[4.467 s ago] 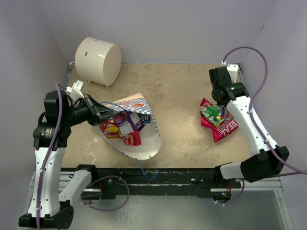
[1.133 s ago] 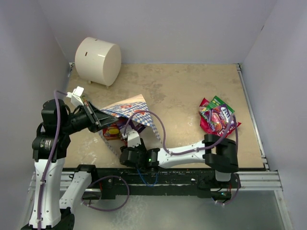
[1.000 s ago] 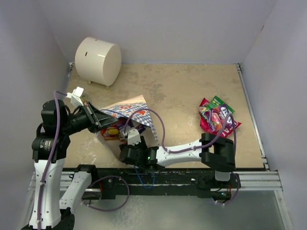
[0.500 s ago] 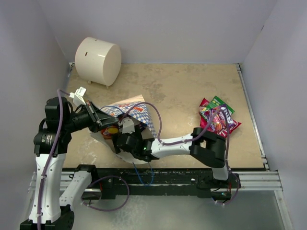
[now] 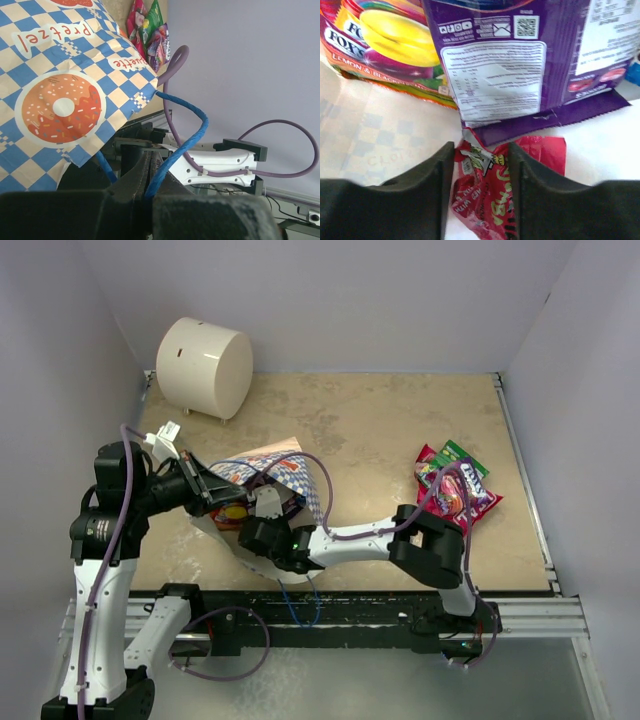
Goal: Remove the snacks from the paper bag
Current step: Take out the snack from the paper bag.
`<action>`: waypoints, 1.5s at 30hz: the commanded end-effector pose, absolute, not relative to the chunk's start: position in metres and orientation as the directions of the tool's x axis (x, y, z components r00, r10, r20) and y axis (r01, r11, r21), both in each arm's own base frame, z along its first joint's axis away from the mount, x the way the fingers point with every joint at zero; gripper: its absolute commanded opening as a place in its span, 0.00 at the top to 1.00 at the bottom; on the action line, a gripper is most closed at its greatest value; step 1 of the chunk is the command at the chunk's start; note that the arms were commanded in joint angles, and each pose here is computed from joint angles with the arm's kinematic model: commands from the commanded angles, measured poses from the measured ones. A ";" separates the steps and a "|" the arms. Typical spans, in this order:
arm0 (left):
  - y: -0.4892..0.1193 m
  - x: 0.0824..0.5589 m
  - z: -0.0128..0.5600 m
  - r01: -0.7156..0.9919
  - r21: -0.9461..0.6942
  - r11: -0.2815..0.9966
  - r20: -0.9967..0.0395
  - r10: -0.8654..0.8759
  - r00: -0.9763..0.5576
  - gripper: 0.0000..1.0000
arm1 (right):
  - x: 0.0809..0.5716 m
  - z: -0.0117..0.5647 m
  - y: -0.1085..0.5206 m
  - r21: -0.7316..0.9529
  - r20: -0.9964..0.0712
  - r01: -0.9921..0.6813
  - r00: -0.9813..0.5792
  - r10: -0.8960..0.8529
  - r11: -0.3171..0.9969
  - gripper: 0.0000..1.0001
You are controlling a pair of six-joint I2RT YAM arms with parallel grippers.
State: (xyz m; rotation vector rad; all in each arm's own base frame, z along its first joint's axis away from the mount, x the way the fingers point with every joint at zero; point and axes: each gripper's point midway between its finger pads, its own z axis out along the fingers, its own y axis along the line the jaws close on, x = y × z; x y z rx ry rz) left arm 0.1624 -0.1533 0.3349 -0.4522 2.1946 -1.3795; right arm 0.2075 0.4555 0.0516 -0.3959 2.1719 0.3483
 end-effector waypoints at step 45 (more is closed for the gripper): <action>-0.156 0.169 0.351 0.075 -0.916 0.395 -0.295 -0.534 -0.793 1.00 | 0.169 0.354 0.262 0.171 -0.967 -0.575 -0.252 0.026 0.800 1.00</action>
